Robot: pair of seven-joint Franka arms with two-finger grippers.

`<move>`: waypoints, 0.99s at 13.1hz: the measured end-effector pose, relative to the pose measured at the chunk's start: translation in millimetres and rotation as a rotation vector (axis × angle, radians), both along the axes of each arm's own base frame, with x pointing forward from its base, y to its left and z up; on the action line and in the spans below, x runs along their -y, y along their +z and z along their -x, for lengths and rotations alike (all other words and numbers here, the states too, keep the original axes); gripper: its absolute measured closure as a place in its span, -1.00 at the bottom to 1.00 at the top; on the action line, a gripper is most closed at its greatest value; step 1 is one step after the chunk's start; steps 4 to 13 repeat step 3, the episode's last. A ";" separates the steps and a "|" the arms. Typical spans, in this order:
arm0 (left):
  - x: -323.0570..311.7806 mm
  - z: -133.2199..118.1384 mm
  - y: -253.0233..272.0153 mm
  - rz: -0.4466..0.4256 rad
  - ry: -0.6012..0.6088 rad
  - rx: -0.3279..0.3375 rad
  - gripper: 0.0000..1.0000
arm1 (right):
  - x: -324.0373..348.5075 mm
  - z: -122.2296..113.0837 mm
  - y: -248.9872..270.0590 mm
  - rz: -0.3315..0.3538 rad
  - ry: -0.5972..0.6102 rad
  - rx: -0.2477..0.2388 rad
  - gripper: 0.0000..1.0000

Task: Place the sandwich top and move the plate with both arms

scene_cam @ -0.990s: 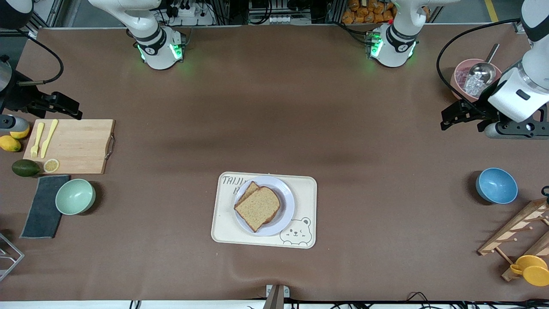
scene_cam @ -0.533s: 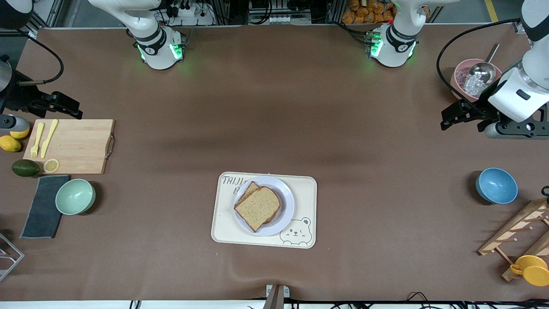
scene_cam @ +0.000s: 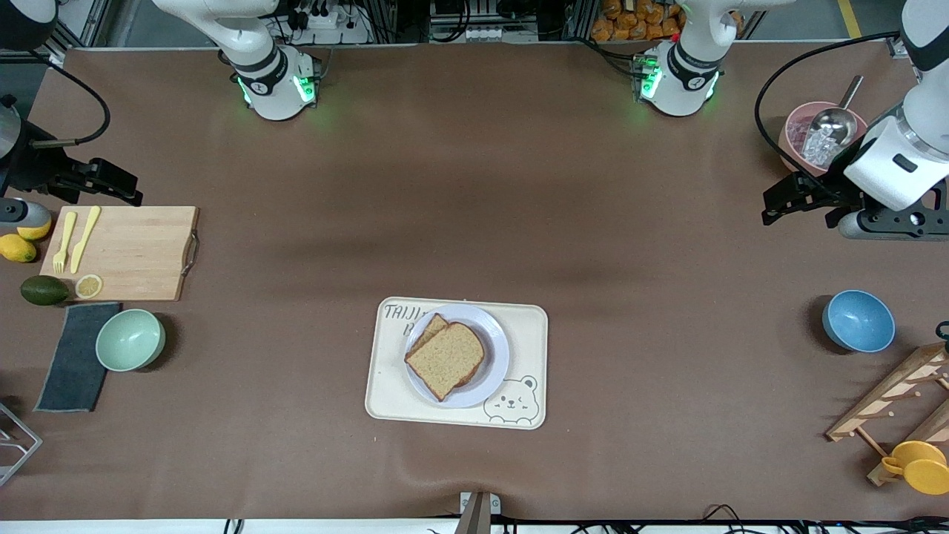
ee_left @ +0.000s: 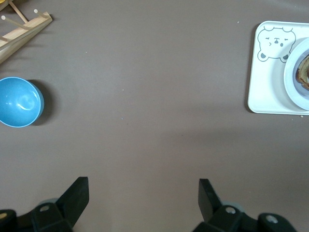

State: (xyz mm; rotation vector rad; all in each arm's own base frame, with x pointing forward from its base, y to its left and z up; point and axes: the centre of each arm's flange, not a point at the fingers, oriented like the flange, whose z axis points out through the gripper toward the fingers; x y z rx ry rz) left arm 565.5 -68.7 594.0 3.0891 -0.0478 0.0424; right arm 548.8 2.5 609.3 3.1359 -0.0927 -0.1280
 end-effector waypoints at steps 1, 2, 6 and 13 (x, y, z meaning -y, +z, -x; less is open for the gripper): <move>-0.4 -0.1 0.1 0.000 0.001 0.000 -1.00 | -0.1 0.0 0.0 -0.001 0.000 0.000 -1.00; -1.0 -0.2 0.4 0.000 0.002 0.001 -1.00 | -0.2 0.1 0.0 -0.002 0.000 -0.001 -1.00; -1.9 -0.5 0.8 0.000 0.004 0.002 -1.00 | -0.3 0.1 0.0 -0.003 0.000 -0.001 -1.00; -1.9 -0.5 0.8 0.000 0.004 0.002 -1.00 | -0.3 0.1 0.0 -0.003 0.000 -0.001 -1.00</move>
